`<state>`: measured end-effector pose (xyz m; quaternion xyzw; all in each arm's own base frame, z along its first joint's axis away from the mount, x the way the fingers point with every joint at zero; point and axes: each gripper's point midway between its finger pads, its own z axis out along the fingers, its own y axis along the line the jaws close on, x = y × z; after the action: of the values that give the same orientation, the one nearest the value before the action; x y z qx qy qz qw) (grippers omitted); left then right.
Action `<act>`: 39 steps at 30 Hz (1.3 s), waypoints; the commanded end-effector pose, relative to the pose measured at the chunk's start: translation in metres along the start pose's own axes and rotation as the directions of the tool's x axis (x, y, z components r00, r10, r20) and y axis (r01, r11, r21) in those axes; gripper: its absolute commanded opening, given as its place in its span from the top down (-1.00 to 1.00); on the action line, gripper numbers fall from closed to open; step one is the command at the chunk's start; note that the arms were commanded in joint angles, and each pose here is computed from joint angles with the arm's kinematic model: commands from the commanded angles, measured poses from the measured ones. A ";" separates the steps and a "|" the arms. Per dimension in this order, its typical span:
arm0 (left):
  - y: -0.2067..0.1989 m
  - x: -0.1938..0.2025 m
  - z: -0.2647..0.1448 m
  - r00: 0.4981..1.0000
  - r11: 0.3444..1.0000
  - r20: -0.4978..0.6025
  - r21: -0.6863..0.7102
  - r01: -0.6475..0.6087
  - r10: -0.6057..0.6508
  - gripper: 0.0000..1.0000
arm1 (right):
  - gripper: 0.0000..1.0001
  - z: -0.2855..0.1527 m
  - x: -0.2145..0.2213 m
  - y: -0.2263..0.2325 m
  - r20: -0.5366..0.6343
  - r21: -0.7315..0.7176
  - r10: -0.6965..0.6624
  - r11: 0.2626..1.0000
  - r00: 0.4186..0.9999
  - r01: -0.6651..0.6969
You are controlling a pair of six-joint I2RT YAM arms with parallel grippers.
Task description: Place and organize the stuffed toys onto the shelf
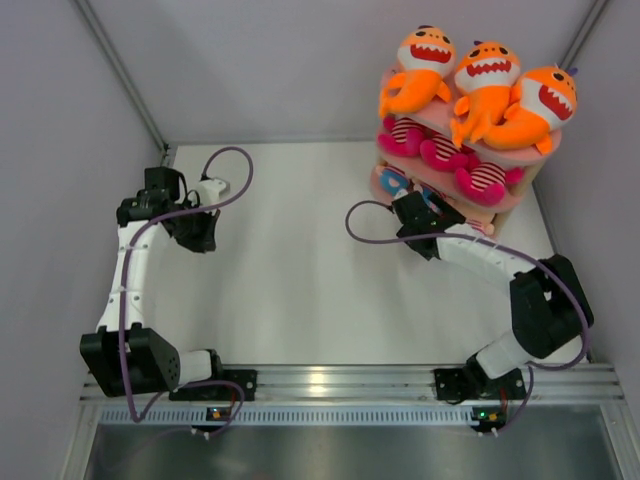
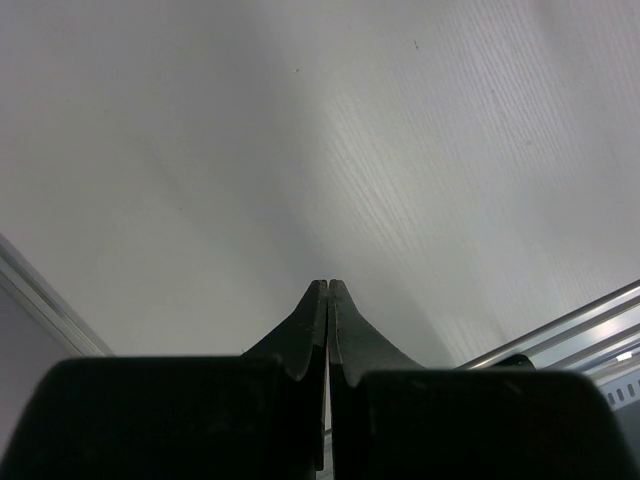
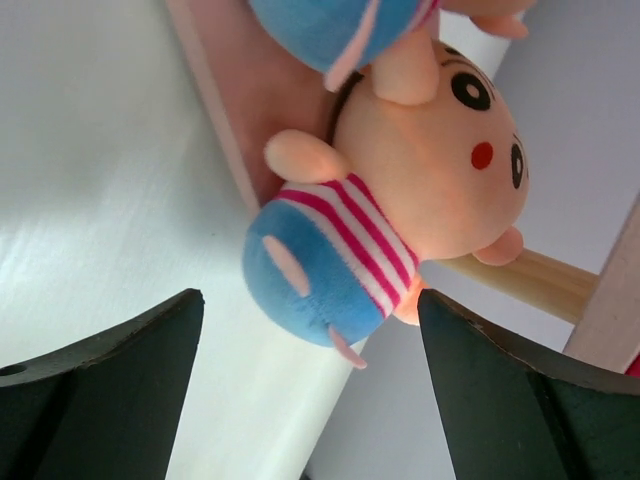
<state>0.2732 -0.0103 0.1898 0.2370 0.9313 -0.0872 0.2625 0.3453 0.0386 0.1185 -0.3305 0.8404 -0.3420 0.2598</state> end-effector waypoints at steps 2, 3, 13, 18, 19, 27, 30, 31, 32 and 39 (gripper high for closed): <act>0.000 0.002 -0.002 1.000 1.000 0.012 -0.007 -0.009 0.009 1.00 | -0.73 -0.049 -0.021 0.019 0.147 -0.159 0.088 0.985 0.985 -0.064; 0.000 0.001 -0.002 1.000 1.000 0.015 -0.008 -0.013 0.013 1.00 | -0.72 -0.055 -0.022 0.029 0.158 -0.228 0.125 0.970 0.979 -0.087; -0.003 0.000 -0.001 1.000 1.000 0.020 0.010 -0.010 0.010 1.00 | -0.02 -0.057 0.019 0.034 -0.001 -0.290 0.527 0.813 0.850 -0.505; -0.003 0.003 -0.002 1.000 1.000 0.016 0.002 -0.012 0.012 1.00 | 0.14 -0.037 0.007 0.026 0.036 -0.393 0.685 0.679 0.728 -0.620; -0.003 0.004 -0.001 1.000 1.000 0.012 0.001 -0.014 0.014 1.00 | 0.16 -0.028 0.012 0.020 0.040 -0.375 0.697 0.675 0.716 -0.635; 0.000 0.001 -0.001 1.000 1.000 0.011 -0.003 -0.011 0.011 1.00 | 0.28 0.011 0.023 0.009 0.102 -0.309 0.824 0.558 0.557 -0.770; 0.001 0.001 0.001 1.000 1.000 0.005 -0.003 -0.011 0.011 1.00 | 0.28 0.018 0.012 -0.004 0.192 -0.302 0.849 0.529 0.493 -0.793; 0.002 0.001 0.001 1.000 1.000 0.002 -0.004 -0.010 0.010 1.00 | 0.27 0.019 0.006 -0.007 0.211 -0.314 0.852 0.524 0.480 -0.792; 0.003 0.001 0.001 1.000 1.000 0.000 -0.006 -0.010 0.010 1.00 | 0.27 0.018 -0.004 -0.013 0.244 -0.336 0.855 0.517 0.457 -0.787; 0.004 0.001 0.002 1.000 1.000 -0.007 -0.013 -0.006 0.006 1.00 | 0.24 0.030 -0.014 -0.024 0.289 -0.316 0.859 0.502 0.423 -0.805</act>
<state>0.2693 -0.0090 0.1816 0.2360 0.9351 -0.0869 0.2498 0.3536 0.0267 0.0873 0.0207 0.8785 -0.0425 0.4755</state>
